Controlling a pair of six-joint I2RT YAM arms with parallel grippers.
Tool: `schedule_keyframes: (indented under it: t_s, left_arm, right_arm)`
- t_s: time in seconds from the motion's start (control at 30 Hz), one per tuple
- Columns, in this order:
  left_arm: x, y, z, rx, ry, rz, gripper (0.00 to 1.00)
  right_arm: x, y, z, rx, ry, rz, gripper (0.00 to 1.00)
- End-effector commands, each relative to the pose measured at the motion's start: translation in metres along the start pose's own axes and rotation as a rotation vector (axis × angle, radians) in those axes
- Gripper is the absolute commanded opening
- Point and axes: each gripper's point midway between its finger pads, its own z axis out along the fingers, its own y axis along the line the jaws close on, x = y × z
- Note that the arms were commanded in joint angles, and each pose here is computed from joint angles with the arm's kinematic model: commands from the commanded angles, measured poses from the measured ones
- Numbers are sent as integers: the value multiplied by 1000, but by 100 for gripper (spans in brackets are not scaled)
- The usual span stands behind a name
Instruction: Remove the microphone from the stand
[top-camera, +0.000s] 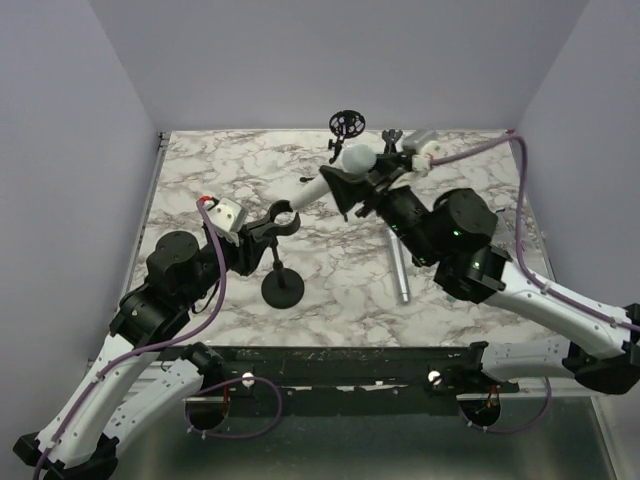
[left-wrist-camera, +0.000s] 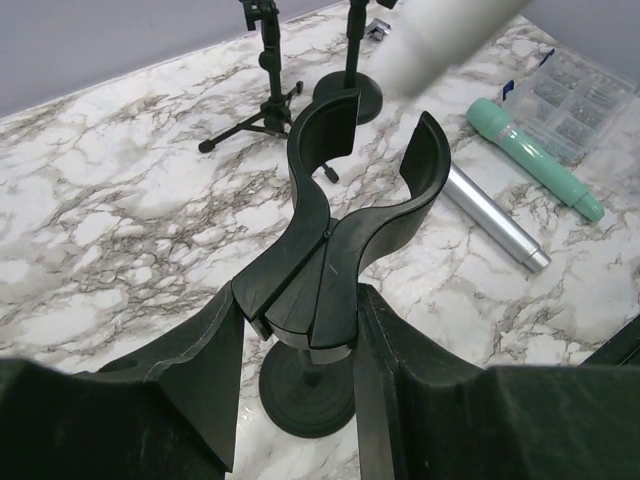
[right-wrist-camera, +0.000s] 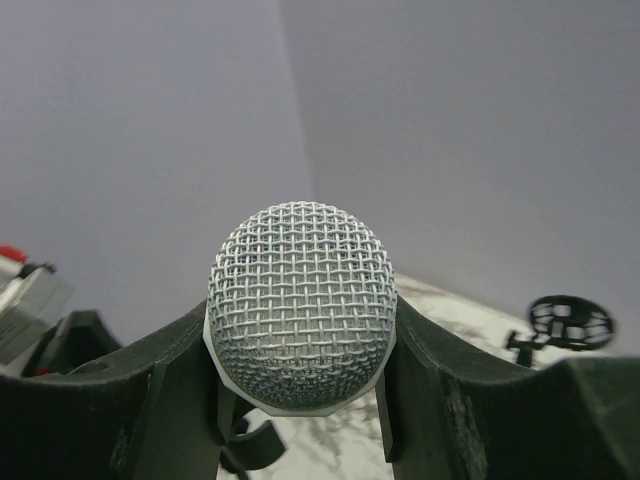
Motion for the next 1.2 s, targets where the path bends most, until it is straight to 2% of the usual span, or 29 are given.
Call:
schedule_keyframes:
  t_s: [0.0,0.17,0.2,0.23,0.27,0.33,0.43,0.57,0.67,0.77,0.9,1.17]
  left_arm:
    - [28,6,-2,-31,111,0,0]
    - [27,10,-3,-57,119,-9,0]
    - [28,11,-3,-67,122,-12,6]
    - [28,12,-3,-75,126,-15,17]
    - [28,13,-4,-77,127,-16,34]
    - [28,11,-4,-69,127,-21,60]
    - [25,7,-2,-50,118,-26,74]
    - [16,7,0,-52,108,-25,79]
    - [6,7,-2,-49,93,-23,88]
    - [-8,6,-7,-48,59,-28,94]
    - [-30,6,-19,-49,-5,-32,97]
    - [-93,20,-32,-136,-208,-30,98]
  right_arm:
    - [-45,-75,-33,350,-173,-48,1]
    - [-30,-110,-65,517,-128,-139,1]
    - [-24,-116,-71,549,-105,-153,0]
    - [-16,-122,-77,574,-72,-174,1]
    - [-6,-128,-83,607,-36,-196,1]
    - [15,-142,-98,691,47,-251,1]
    - [44,-162,-123,828,175,-338,1]
    - [71,-167,-139,835,293,-344,1]
    - [95,-167,-144,814,387,-303,1]
    - [132,-172,-143,786,530,-261,1]
    - [192,-205,-160,871,767,-265,1]
    - [244,-234,-182,955,965,-244,1]
